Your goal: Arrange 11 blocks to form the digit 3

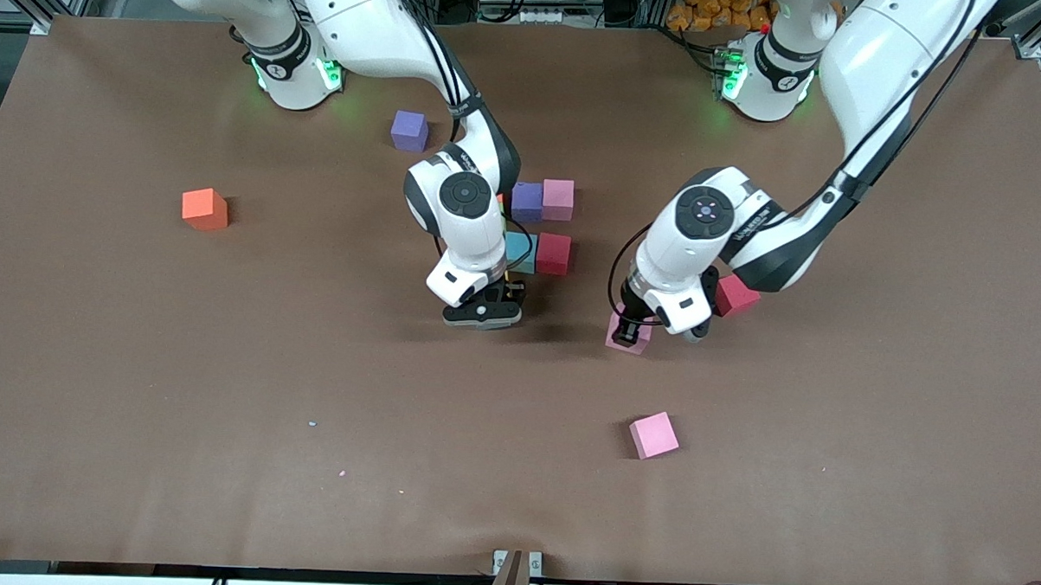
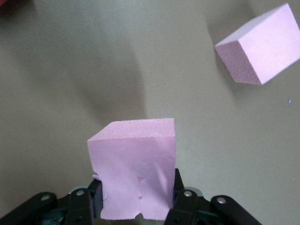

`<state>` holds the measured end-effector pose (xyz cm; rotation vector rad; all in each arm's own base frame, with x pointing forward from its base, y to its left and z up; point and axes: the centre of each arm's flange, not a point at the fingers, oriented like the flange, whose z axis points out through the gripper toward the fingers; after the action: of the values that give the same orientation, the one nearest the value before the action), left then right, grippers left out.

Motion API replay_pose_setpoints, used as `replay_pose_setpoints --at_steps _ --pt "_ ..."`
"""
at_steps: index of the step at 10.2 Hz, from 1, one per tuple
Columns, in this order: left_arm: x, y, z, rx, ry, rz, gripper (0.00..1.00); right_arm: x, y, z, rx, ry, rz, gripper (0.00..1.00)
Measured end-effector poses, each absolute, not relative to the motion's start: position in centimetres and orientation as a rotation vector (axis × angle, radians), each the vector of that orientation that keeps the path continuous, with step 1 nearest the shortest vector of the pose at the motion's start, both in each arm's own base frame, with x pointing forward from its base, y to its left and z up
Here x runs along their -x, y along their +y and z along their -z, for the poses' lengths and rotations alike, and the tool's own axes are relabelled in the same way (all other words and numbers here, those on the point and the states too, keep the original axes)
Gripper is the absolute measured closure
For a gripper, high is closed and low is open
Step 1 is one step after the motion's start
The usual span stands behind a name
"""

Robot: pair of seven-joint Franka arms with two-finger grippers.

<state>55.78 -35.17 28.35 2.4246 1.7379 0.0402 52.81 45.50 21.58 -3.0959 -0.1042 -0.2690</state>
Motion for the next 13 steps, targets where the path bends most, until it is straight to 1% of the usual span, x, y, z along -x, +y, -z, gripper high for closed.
replay_pose_setpoints --at_steps 5,6,8,9,10,13 --pt "-55.3 -37.3 -28.0 -2.548 1.563 -0.087 0.44 -52.9 45.3 -21.6 3.100 -0.067 0.264 0.45" --pt "-55.2 -37.6 -27.8 -2.579 1.516 -0.095 0.44 -52.9 45.3 -21.6 3.101 -0.063 0.263 0.44" --pt "-54.5 -38.5 -27.1 -2.621 1.459 -0.106 0.44 -52.9 44.9 -21.3 3.109 -0.057 0.254 0.23" --pt "-54.1 -38.9 -26.8 -2.653 1.431 -0.110 0.44 -53.0 44.9 -21.3 3.109 -0.055 0.254 0.10" --pt "-53.6 -39.2 -26.2 -2.709 1.389 -0.119 0.44 -53.1 44.8 -21.4 3.110 -0.053 0.257 0.01" --pt "-52.2 -40.6 -25.2 -2.796 1.303 -0.113 0.44 -53.7 44.6 -22.3 3.099 -0.042 0.286 0.00"
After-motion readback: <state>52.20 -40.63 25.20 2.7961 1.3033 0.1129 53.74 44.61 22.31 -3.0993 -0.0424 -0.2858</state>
